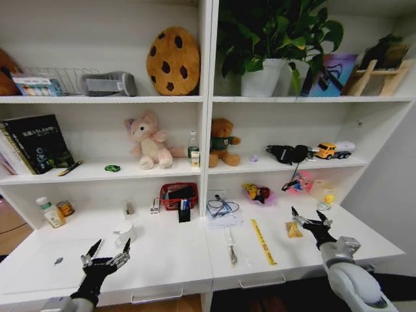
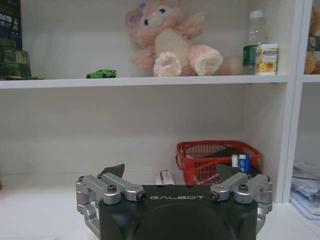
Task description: Organize the objects on the table.
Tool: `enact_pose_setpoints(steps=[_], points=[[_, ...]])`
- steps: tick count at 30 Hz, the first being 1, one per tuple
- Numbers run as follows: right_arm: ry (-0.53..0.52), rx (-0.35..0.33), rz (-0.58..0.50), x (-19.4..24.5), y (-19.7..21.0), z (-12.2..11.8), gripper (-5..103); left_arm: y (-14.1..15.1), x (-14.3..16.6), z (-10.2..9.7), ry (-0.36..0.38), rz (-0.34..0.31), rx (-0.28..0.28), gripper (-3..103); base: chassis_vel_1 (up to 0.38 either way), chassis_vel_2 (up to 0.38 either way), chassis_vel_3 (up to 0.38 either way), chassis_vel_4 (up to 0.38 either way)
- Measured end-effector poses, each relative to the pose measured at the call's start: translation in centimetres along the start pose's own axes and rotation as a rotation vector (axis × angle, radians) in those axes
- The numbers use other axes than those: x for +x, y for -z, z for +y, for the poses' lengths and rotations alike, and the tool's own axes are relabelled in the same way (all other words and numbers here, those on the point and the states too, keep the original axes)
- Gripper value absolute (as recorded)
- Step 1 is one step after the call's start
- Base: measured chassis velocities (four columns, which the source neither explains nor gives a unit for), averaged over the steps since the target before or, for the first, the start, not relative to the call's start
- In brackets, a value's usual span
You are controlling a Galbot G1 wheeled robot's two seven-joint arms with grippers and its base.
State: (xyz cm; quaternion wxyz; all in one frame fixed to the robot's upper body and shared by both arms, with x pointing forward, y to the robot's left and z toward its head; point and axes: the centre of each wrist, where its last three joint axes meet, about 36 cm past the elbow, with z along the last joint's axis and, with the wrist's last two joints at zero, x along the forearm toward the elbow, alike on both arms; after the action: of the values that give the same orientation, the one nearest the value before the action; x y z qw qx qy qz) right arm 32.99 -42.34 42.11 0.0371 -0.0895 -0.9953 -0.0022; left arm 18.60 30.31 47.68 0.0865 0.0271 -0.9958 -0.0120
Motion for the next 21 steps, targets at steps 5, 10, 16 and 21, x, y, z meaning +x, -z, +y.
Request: enact_pose_setpoints(steps=[5, 10, 16, 21], points=[[0.062, -0.008, -0.024, -0.7, -1.0, -0.6, 100, 0.0, 0.0, 0.0, 0.0, 0.0, 0.0, 100, -0.213, -0.198, 0.207, 0.207], [0.102, 0.01, 0.079, -1.9, -1.8, -0.9, 99, 0.0, 0.0, 0.0, -0.001, 0.0, 0.0, 100, -0.084, -0.134, 0.067, 0.084], [0.138, 0.038, 0.242, -3.6, -3.8, -0.8, 95, 0.0, 0.0, 0.0, 0.0, 0.0, 0.0, 100, 0.029, 0.033, -0.032, -0.012], [0.149, 0.046, 0.301, -4.7, -5.2, 0.0, 85, 0.0, 0.0, 0.0, 0.0, 0.0, 0.0, 100, 0.007, 0.013, -0.008, -0.008]])
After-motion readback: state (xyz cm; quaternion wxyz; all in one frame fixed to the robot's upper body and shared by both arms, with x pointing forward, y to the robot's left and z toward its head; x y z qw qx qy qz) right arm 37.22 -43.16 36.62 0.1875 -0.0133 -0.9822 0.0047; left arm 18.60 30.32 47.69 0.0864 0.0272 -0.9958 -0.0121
